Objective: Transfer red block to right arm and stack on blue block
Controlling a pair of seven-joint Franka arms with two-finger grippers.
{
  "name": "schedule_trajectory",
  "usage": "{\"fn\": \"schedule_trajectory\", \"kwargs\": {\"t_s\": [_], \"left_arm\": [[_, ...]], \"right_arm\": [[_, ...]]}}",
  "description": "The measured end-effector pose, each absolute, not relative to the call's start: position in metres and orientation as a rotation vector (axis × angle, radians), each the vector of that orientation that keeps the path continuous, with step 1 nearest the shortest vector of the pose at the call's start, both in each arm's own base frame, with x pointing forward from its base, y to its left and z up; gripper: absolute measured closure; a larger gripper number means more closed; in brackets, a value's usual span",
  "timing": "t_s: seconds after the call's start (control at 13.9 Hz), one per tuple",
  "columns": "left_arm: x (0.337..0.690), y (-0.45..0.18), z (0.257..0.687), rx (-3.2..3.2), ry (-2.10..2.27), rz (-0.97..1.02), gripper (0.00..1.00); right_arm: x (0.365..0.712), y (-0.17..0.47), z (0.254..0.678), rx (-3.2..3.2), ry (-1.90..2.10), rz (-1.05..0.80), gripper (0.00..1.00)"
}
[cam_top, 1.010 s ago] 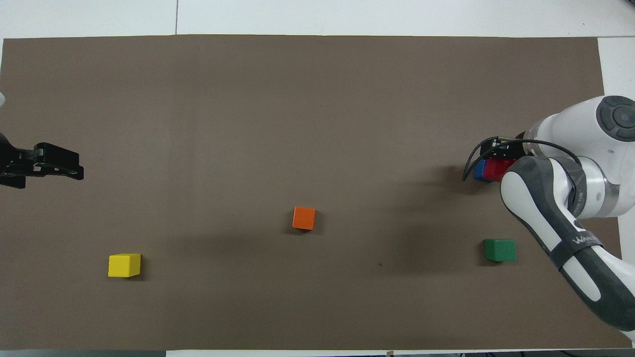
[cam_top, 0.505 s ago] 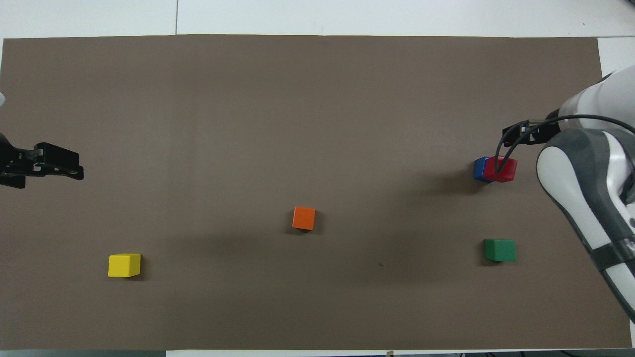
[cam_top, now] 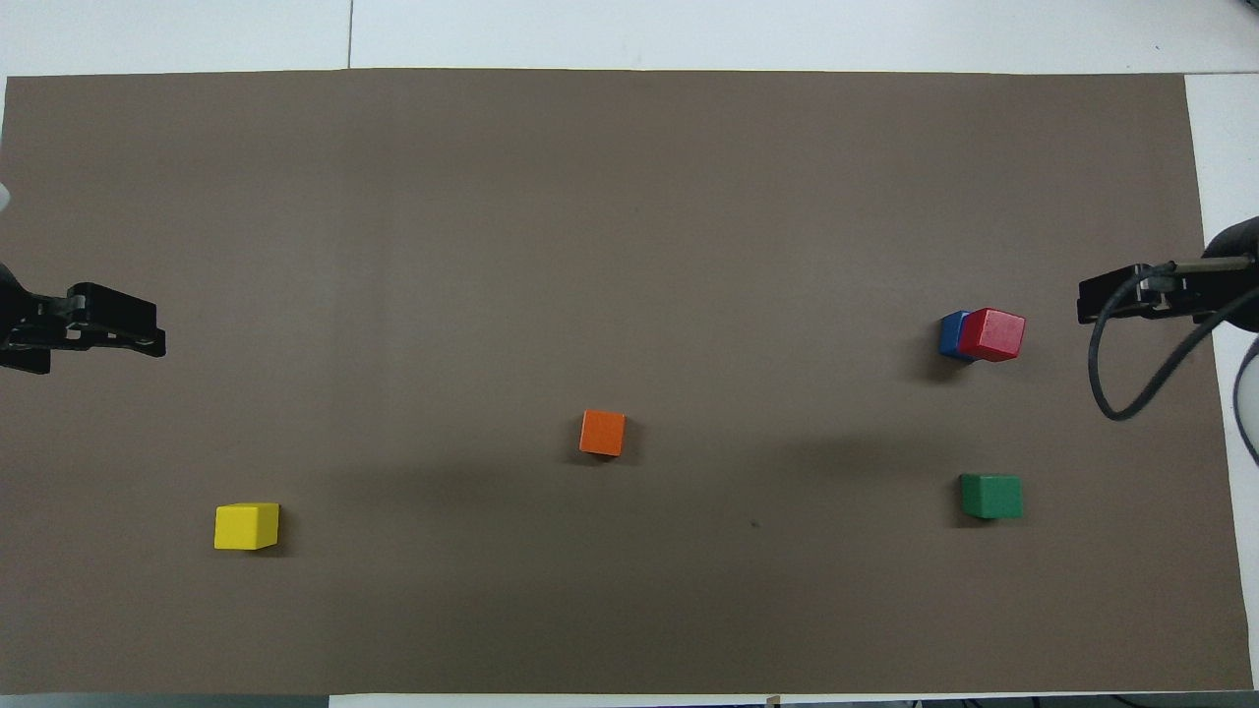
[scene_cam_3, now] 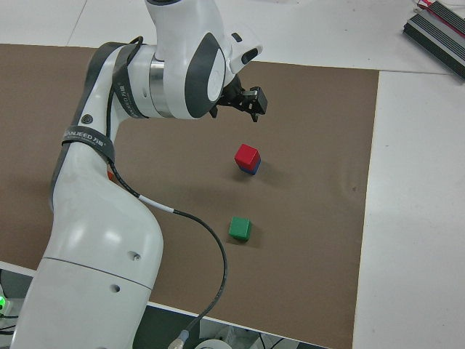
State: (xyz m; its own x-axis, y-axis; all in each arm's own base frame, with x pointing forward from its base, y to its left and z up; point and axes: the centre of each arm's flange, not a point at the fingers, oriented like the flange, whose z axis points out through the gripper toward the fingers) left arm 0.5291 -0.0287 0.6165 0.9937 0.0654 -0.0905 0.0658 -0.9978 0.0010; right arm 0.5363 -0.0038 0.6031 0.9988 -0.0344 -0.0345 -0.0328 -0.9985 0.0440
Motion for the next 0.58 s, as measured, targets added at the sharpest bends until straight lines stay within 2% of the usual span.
{"fn": "schedule_trajectory", "kwargs": {"t_s": [0.22, 0.58], "left_arm": [[0.529, -0.029, 0.616, 3.133, 0.103, -0.142, 0.00], [0.529, -0.029, 0.616, 3.133, 0.103, -0.142, 0.00]], "right_arm": [[0.522, -0.003, 0.623, 3.113, -0.061, -0.122, 0.00], [0.517, -0.009, 0.621, 3.110, -0.078, -0.185, 0.00]]}}
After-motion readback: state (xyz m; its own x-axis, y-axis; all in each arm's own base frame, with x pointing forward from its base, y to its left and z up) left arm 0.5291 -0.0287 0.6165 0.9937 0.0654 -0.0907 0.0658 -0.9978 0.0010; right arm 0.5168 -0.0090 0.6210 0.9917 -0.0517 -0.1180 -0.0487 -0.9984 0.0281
